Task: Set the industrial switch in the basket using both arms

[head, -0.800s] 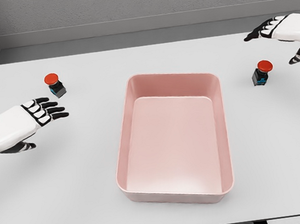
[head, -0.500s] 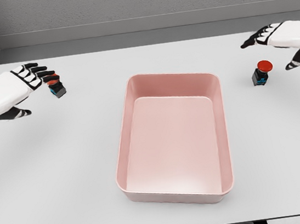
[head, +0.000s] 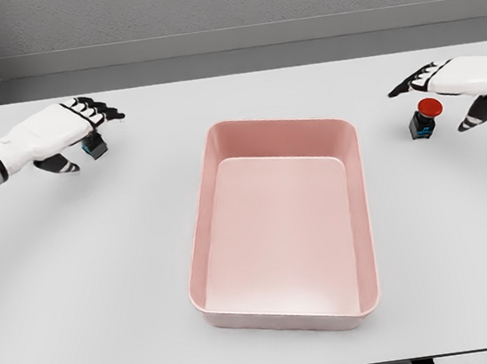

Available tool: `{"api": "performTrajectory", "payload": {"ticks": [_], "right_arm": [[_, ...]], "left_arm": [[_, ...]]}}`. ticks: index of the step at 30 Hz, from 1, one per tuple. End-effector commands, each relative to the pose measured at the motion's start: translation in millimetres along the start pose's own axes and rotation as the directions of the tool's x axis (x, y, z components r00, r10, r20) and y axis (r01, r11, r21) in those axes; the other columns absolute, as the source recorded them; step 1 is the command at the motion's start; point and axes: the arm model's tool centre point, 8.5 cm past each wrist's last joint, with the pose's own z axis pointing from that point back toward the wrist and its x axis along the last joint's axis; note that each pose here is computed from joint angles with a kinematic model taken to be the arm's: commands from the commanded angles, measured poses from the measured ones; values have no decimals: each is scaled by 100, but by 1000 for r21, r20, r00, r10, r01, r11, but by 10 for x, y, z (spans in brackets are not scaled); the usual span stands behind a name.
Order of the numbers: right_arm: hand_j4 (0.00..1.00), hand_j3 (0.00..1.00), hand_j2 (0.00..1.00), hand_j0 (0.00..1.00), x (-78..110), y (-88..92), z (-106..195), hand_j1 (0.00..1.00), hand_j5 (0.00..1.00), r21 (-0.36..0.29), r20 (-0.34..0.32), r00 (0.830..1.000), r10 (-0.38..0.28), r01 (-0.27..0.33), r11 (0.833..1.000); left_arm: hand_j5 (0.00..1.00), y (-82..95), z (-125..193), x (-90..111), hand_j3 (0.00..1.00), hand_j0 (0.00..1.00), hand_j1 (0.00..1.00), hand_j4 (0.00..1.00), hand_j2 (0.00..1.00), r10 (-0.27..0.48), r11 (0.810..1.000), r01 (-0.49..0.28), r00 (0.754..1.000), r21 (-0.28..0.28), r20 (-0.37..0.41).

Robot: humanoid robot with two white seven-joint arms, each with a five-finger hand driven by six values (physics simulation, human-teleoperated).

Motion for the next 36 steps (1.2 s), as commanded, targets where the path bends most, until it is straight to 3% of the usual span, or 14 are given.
{"api": "performTrajectory", "payload": {"ticks": [1, 11, 25, 36], "right_arm": [[100, 100, 100, 100, -34, 21, -35, 100, 100, -6, -7, 1000, -21, 21, 1000], [100, 100, 100, 100, -108, 173, -276, 100, 100, 7, -21, 996, -88, 89, 996], [99, 99, 99, 99, -241, 293, -379, 99, 99, 32, -75, 991, -112, 114, 993], [86, 86, 86, 86, -253, 296, -377, 86, 86, 32, -79, 990, -113, 116, 993]], "left_arm": [[100, -265, -113, -38, 100, 100, 100, 100, 100, 66, 997, -68, 997, -41, -31], [100, -411, -338, -176, 100, 100, 100, 100, 100, 97, 988, -108, 991, -114, -94], [100, -225, -320, -258, 100, 100, 100, 100, 100, 85, 992, -94, 991, -79, -106], [100, -62, -297, -311, 100, 100, 100, 100, 100, 71, 996, -76, 991, -43, -110]]}}
